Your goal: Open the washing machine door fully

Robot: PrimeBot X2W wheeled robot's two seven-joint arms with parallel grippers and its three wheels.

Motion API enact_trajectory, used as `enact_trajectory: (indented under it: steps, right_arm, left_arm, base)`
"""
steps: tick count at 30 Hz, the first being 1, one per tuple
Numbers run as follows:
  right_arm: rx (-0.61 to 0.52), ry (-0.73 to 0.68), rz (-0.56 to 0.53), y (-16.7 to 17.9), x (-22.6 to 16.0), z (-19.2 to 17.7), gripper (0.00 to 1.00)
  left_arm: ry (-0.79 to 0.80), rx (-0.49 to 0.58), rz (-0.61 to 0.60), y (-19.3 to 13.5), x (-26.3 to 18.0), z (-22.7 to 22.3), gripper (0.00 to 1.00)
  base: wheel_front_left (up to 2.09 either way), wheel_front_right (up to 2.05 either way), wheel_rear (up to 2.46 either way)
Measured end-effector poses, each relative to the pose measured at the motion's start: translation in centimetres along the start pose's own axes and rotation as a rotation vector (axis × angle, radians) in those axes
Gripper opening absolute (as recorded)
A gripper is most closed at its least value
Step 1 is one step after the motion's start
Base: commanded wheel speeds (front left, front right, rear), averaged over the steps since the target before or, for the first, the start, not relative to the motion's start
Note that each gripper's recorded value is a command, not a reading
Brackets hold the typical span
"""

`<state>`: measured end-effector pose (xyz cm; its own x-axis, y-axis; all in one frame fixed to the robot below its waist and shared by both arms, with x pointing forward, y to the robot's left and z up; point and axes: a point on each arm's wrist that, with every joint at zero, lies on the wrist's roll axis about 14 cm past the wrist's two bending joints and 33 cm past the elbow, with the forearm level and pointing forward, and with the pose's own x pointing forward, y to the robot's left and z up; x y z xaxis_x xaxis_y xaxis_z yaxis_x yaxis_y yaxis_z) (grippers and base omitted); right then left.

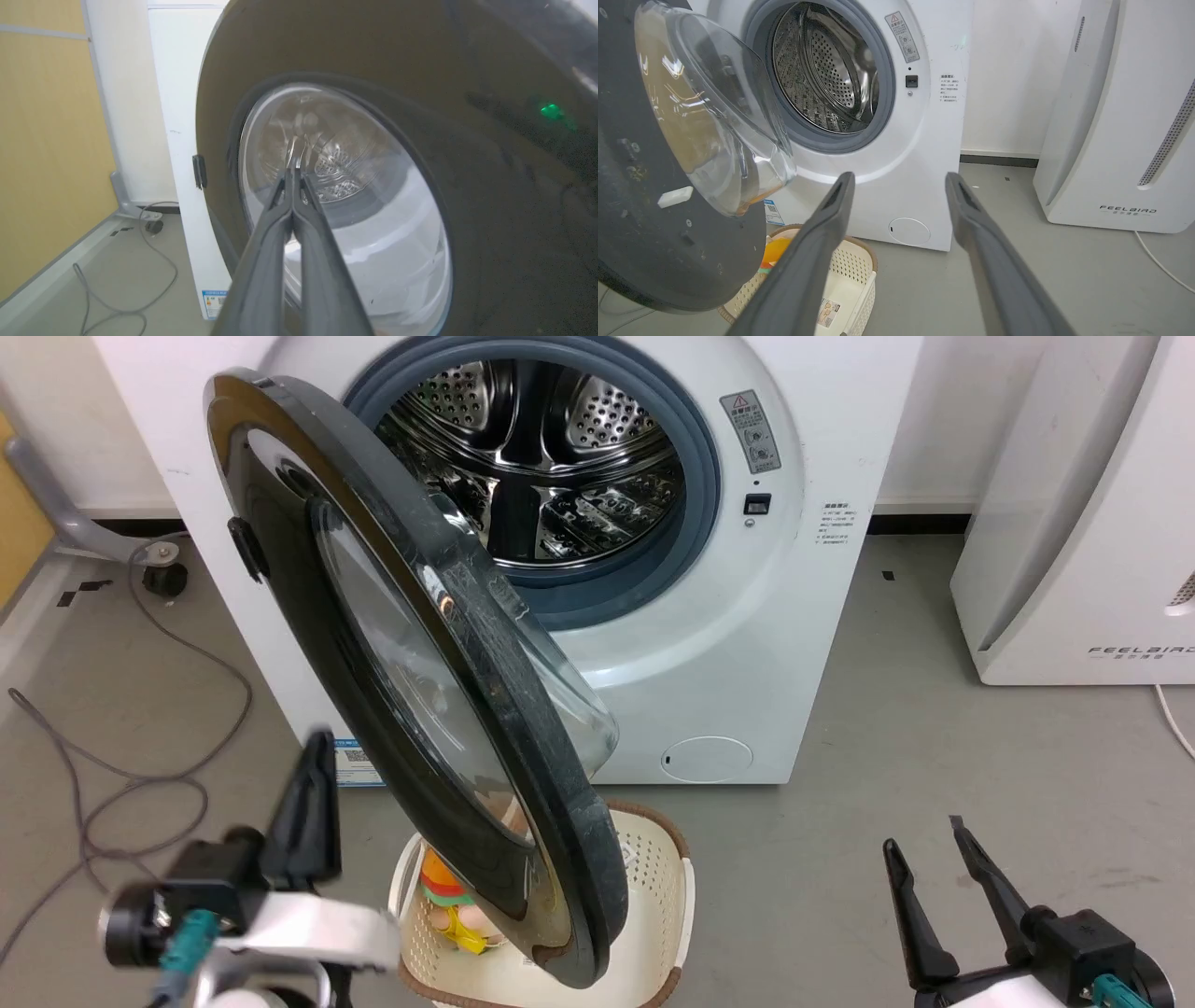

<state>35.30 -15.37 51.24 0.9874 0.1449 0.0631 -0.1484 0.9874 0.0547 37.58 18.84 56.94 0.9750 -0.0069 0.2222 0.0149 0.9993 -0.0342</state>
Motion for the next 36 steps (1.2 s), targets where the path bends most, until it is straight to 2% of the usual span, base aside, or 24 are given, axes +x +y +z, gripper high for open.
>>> enact_trajectory:
  steps: [10,13,18,24,36]
  right_arm:
    - [0.009,0.002,0.011,0.4,0.0,-0.3,1.00]
    - [0.010,0.003,0.013,0.5,0.1,-0.4,1.00]
    - [0.010,0.002,0.013,0.4,0.3,-0.4,1.00]
    - [0.008,-0.002,0.013,0.4,0.4,-0.4,1.00]
    - [0.007,-0.007,0.008,0.2,0.4,-0.3,1.00]
  left_arm:
    - [-0.424,-0.007,-0.003,-1.3,0.6,14.1,0.00]
    - [-0.556,-0.030,-0.055,-3.1,-0.3,18.1,0.00]
    - [-0.646,-0.087,-0.187,-6.9,-1.0,21.2,0.00]
    - [-0.555,-0.166,-0.393,-12.7,-1.0,20.0,0.00]
    - [-0.144,-0.232,-0.684,-21.8,-3.9,11.2,0.00]
  base:
    - [0.00,0.00,0.00]
    - [0.00,0.00,0.00]
    - [0.00,0.00,0.00]
    - [0.00,0.00,0.00]
    - [0.00,0.00,0.00]
